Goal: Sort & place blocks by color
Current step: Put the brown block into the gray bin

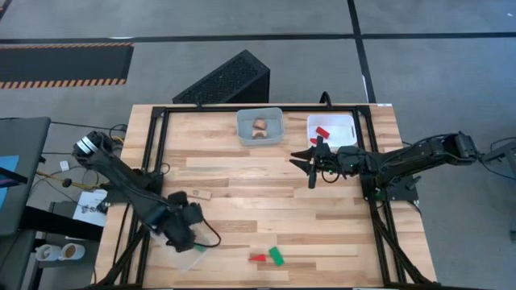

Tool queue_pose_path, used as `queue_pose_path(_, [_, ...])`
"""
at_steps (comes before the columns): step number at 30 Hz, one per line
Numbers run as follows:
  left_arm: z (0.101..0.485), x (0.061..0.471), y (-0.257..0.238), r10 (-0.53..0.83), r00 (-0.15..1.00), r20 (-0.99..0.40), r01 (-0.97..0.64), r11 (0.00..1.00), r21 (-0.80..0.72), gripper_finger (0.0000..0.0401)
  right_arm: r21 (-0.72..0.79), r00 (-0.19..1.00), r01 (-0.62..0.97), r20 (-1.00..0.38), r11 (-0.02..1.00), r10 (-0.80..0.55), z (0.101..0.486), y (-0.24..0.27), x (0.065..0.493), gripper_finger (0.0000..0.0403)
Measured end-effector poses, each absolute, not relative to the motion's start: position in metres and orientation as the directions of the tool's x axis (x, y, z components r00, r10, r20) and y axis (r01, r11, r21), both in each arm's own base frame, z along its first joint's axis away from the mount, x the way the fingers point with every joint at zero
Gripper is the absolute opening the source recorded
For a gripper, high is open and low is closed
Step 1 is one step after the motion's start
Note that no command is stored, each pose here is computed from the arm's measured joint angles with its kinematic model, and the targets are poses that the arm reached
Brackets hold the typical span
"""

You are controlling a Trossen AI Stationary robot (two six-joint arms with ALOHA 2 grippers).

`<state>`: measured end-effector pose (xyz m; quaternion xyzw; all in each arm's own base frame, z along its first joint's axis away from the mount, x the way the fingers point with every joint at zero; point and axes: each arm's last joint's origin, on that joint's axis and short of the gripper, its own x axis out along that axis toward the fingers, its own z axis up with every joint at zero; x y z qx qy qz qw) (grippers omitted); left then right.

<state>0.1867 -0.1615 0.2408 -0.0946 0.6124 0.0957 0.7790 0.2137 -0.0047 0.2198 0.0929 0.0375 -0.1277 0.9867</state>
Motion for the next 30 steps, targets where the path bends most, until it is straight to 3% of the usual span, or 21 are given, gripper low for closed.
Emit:
queue_pose_path(4, [0.261,0.178,-0.160,0.171,0.623,-0.764,-0.247,0.969,0.016,0.0260,0.174,0.965,0.259,-0.098,0.950,-0.245,0.220,-0.005,0.214,0.0134])
queue_pose_path(8, [0.257,0.158,-0.147,0.219,0.804,-0.553,-0.272,0.962,-0.016,0.0254,0.172,0.965,0.255,-0.102,0.951,-0.240,0.219,-0.004,0.214,0.0134])
queue_pose_path(16, [0.226,0.146,-0.102,0.189,0.939,-0.288,-0.259,0.938,-0.229,0.0231,0.186,0.972,0.232,-0.075,0.955,-0.221,0.223,-0.003,0.214,0.0134])
queue_pose_path(21, [0.223,0.150,-0.082,0.248,0.965,-0.087,-0.260,0.946,-0.195,0.0213,0.182,1.000,0.022,0.013,0.983,-0.025,0.254,0.016,0.224,0.0136])
queue_pose_path(26, [0.212,0.154,-0.068,0.307,0.952,0.020,-0.300,0.940,-0.162,0.0206,0.043,1.000,0.022,-0.021,0.999,-0.021,0.261,0.034,0.239,0.0139])
queue_pose_path(30, [0.202,0.158,-0.065,0.145,0.989,0.003,-0.143,0.979,-0.148,0.0205,0.006,0.995,0.015,-0.095,1.000,-0.014,0.250,0.039,0.260,0.0139])
